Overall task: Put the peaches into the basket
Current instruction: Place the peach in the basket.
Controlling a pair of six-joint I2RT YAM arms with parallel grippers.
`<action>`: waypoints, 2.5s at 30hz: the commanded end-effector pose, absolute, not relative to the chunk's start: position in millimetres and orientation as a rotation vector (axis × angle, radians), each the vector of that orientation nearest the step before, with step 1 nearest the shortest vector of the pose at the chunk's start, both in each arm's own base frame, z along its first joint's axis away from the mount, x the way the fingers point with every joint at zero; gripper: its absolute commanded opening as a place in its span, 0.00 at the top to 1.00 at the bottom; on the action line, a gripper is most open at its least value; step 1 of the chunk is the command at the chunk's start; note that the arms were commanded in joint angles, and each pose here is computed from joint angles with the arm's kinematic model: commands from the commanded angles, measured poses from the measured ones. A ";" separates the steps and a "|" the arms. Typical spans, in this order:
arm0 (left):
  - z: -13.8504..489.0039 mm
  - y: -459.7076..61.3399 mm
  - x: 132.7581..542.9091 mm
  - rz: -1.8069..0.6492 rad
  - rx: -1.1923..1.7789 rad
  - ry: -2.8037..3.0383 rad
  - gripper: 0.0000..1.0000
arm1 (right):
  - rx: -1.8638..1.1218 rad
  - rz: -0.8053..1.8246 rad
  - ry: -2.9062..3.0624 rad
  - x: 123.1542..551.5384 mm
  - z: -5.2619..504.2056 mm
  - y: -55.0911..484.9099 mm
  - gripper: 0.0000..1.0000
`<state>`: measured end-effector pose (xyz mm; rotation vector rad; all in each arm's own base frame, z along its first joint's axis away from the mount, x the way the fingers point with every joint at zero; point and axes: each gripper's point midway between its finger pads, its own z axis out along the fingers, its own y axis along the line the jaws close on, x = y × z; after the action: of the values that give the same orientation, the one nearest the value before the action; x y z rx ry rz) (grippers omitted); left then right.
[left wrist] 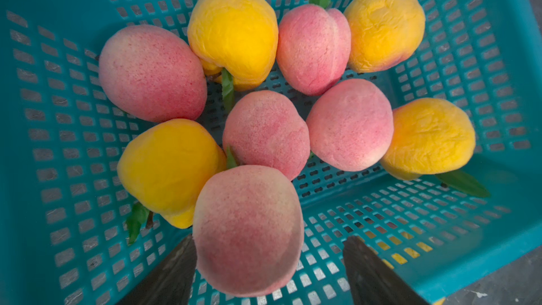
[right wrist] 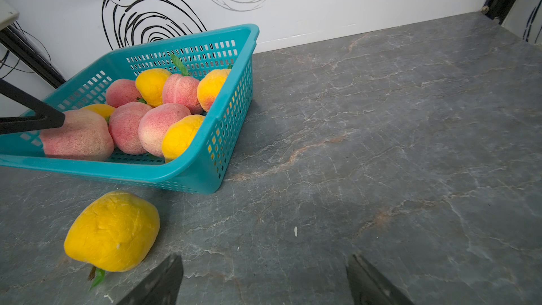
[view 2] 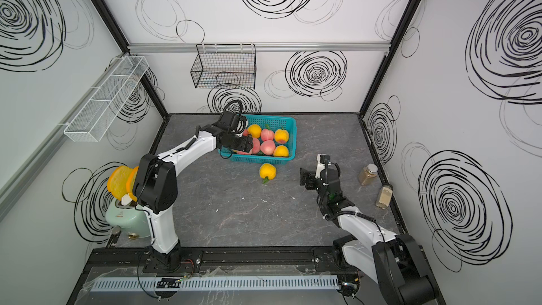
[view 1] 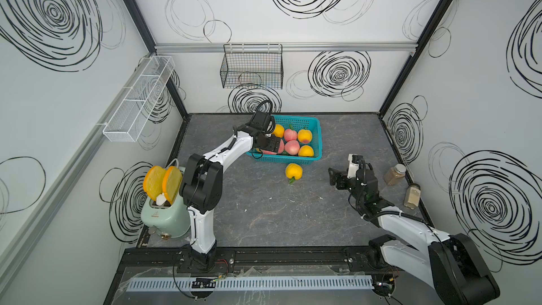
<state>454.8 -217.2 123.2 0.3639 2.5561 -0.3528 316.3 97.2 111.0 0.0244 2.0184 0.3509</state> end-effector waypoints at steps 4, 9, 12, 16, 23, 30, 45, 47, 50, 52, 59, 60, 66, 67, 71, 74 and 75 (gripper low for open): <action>121.8 -211.9 457.0 -0.347 0.355 2.555 0.17 | 0.038 0.365 1.979 323.6 125.2 98.2 0.09; 137.0 -212.3 455.1 -0.420 0.340 2.533 0.17 | 0.037 0.365 1.983 323.8 123.4 98.0 0.09; 148.5 -208.0 452.0 -0.468 0.320 2.513 0.17 | 0.020 0.383 1.991 324.0 121.7 102.2 0.09; 160.4 -199.1 442.7 -0.533 0.293 2.488 0.17 | 0.015 0.386 2.004 324.4 117.4 103.5 0.09; 174.6 -179.8 416.0 -0.677 0.236 2.445 0.17 | 0.006 0.393 2.026 326.3 108.9 106.5 0.09; 187.8 -172.3 398.0 -0.868 0.178 2.377 0.17 | 0.035 0.541 2.067 330.2 96.9 132.5 0.09; 194.4 -161.8 387.3 -0.907 0.160 2.321 0.17 | -0.160 0.646 2.149 318.7 101.3 241.7 0.09; 195.4 -163.3 386.2 -0.921 0.163 2.317 0.17 | -0.142 0.652 2.153 324.4 102.5 246.2 0.09; 197.1 -162.7 386.2 -0.918 0.167 2.319 0.17 | -0.120 0.692 2.170 329.0 100.2 256.7 0.09; 198.2 -162.8 384.9 -0.921 0.168 2.313 0.17 | -0.112 0.717 2.175 330.0 98.5 264.0 0.09; 198.5 -165.4 381.0 -0.954 0.176 2.308 0.17 | -0.074 0.744 2.190 330.6 90.7 270.7 0.09; 198.9 -165.4 380.8 -0.954 0.176 2.308 0.17 | -0.069 0.737 2.195 330.6 89.0 269.6 0.09; 199.2 -168.5 379.5 -0.987 0.178 2.303 0.17 | -0.065 0.727 2.209 333.6 86.4 271.3 0.09; 198.7 -168.6 379.2 -0.989 0.176 2.304 0.17 | -0.063 0.737 2.210 333.6 86.1 273.1 0.09; 198.8 -168.9 378.8 -0.991 0.179 2.305 0.17 | -0.071 0.752 2.211 334.4 85.4 280.9 0.09; 198.9 -168.6 378.9 -0.989 0.178 2.304 0.17 | -0.080 0.745 2.213 334.5 83.9 284.1 0.09; 198.8 -168.4 378.9 -0.987 0.178 2.304 0.17 | -0.082 0.747 2.216 334.3 83.1 284.8 0.09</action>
<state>376.9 -169.7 185.2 0.1672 2.3595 -0.9750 330.0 276.4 77.6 -0.1000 2.2299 0.7219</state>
